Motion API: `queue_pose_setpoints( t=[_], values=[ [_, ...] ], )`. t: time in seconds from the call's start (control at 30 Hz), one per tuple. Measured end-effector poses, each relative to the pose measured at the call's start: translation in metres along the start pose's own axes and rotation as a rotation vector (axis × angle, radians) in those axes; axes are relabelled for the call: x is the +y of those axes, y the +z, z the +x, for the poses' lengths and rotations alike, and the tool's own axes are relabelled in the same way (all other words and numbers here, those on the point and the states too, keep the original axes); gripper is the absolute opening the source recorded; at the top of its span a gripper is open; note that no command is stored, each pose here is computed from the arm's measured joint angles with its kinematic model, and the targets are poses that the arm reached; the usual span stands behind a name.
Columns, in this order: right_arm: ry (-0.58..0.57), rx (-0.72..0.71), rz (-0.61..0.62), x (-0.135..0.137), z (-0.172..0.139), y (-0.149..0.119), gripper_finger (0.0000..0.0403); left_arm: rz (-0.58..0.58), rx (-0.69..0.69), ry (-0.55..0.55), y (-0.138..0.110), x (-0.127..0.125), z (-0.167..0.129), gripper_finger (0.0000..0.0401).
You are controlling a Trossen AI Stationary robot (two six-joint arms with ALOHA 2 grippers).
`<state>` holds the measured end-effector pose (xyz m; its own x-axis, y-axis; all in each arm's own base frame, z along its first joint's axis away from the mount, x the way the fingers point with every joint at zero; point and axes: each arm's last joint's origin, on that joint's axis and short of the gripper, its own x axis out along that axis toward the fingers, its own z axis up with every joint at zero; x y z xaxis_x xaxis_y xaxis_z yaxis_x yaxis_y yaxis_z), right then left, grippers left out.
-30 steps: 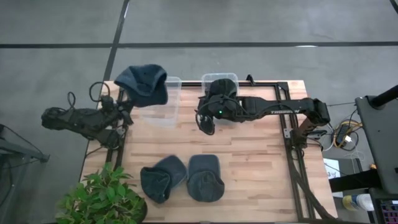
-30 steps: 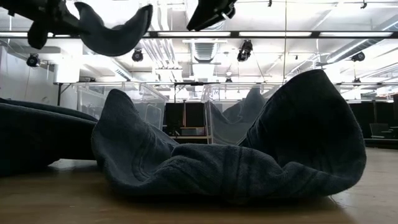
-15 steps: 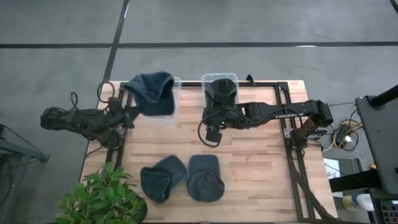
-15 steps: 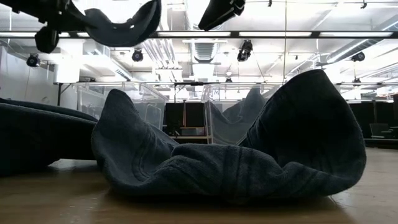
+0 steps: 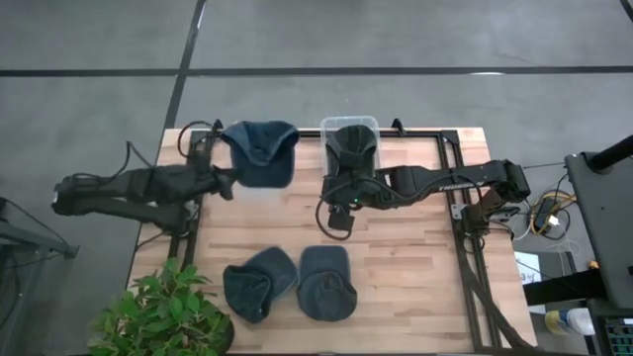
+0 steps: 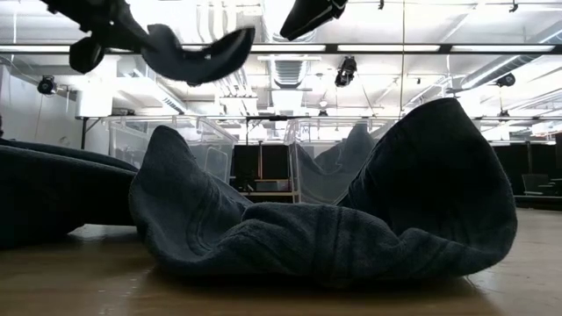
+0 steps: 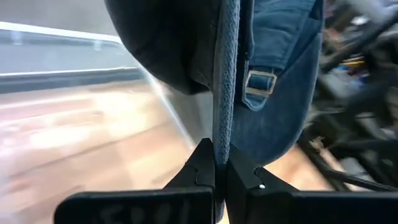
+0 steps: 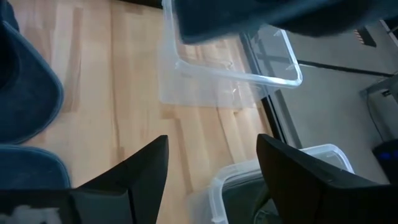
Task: Pick & Place hat
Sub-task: Put the right blue cap into the left transparent bin
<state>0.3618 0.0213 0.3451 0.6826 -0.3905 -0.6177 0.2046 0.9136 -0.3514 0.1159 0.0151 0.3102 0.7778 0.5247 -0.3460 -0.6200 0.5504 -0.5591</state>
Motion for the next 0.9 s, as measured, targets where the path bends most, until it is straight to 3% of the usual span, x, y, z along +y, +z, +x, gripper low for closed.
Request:
queue_pose_setpoints(
  t=[0.23,0.4,0.53,0.9],
  values=[
    [0.004,-0.002,-0.004,0.002,-0.001,0.000,0.0233,-0.038,0.074,0.261,0.026,0.015,0.005,0.0006],
    [0.005,0.001,-0.008,0.002,0.000,-0.001,0.0235,-0.085,0.069,0.328,0.042,0.021,0.016,0.0005],
    [0.005,0.001,-0.013,0.002,0.000,-0.001,0.0232,-0.086,0.160,0.366,0.042,0.028,0.035,0.0005],
    [0.005,0.003,-0.017,0.002,0.000,-0.001,0.0229,-0.001,0.305,0.456,0.039,0.032,0.078,0.0018]
  ],
)
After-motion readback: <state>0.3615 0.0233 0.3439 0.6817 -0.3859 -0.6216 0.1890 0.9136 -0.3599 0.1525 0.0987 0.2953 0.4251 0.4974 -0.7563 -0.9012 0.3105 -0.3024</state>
